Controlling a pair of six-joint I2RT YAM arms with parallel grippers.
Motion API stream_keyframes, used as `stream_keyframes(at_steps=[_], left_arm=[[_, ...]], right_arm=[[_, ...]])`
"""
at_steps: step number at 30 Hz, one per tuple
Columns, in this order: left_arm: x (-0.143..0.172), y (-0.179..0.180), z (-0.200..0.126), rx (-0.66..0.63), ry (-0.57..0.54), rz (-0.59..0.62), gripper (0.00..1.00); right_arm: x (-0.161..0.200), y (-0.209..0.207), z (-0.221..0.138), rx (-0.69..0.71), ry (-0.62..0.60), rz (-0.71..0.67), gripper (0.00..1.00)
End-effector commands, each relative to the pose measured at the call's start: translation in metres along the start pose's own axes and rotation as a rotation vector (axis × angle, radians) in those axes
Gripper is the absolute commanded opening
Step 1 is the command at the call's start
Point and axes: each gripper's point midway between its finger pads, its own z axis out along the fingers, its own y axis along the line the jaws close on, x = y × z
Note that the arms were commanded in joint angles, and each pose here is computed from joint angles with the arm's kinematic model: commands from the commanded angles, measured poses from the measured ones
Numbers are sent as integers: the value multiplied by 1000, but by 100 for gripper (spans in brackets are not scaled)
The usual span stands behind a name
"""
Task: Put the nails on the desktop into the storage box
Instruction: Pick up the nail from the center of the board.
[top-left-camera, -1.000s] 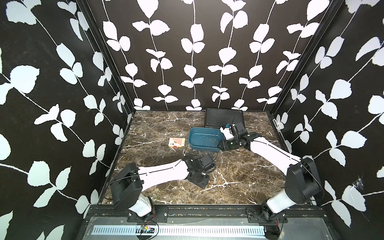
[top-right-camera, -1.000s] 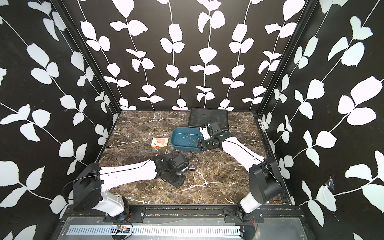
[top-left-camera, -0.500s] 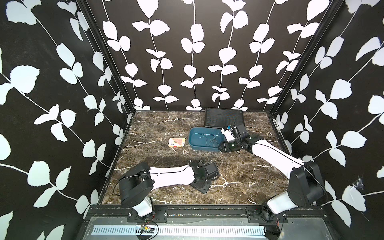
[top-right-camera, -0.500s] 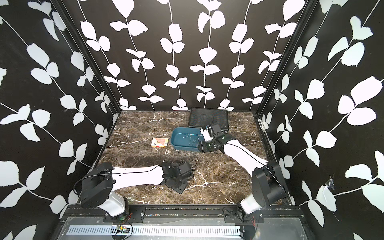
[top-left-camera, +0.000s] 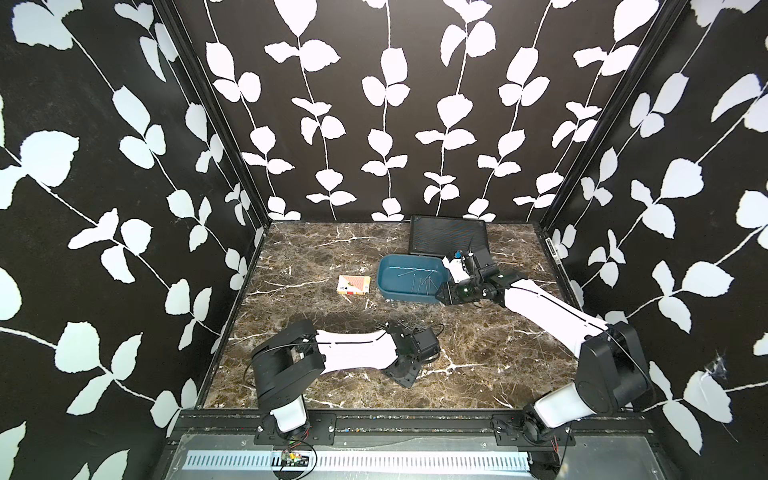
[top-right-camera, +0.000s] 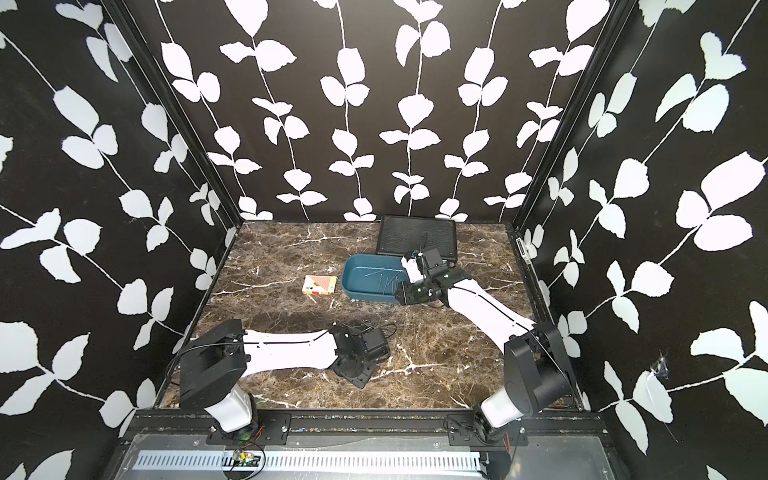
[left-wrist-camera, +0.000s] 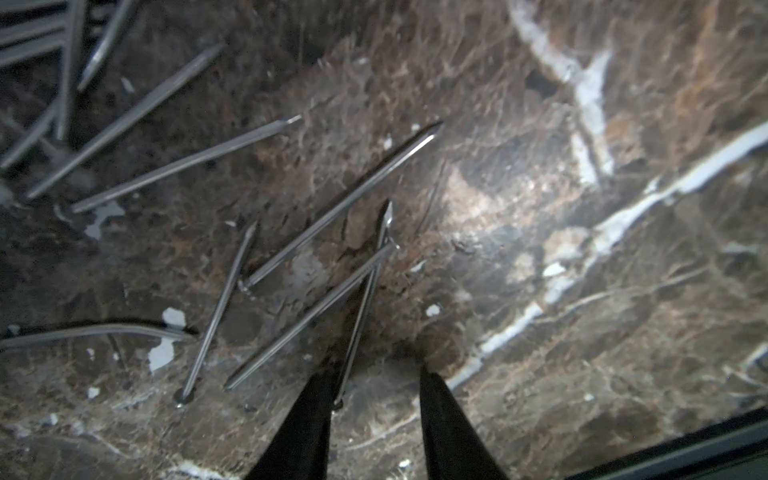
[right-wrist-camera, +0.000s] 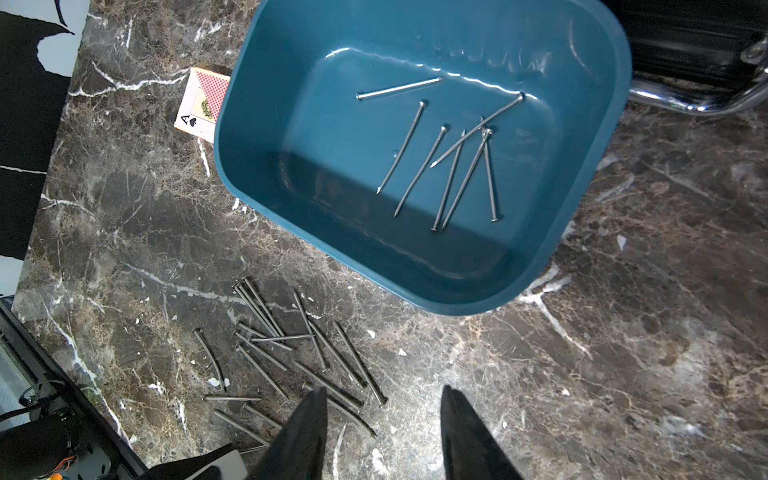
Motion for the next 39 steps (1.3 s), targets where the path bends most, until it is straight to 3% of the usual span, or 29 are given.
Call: stream_keyframes(at_steps=[1, 7, 19, 28, 32, 39], left_arm=[[-5, 0, -4, -5, -5, 21, 38], [1, -2, 6, -1, 36, 47, 36], [4, -7, 14, 2, 88, 107, 23], [5, -15, 20, 32, 118, 141, 7], [4, -21, 20, 56, 124, 166, 0], [-12, -47, 10, 152, 121, 266, 0]], right_arm=[[1, 2, -2, -12, -15, 1, 47], [0, 2, -1, -12, -14, 3, 47], [-2, 2, 2, -13, -17, 11, 47], [-4, 1, 1, -3, -20, 7, 47], [-8, -7, -6, 47, -45, -3, 48], [-18, -26, -28, 149, -111, 2, 53]])
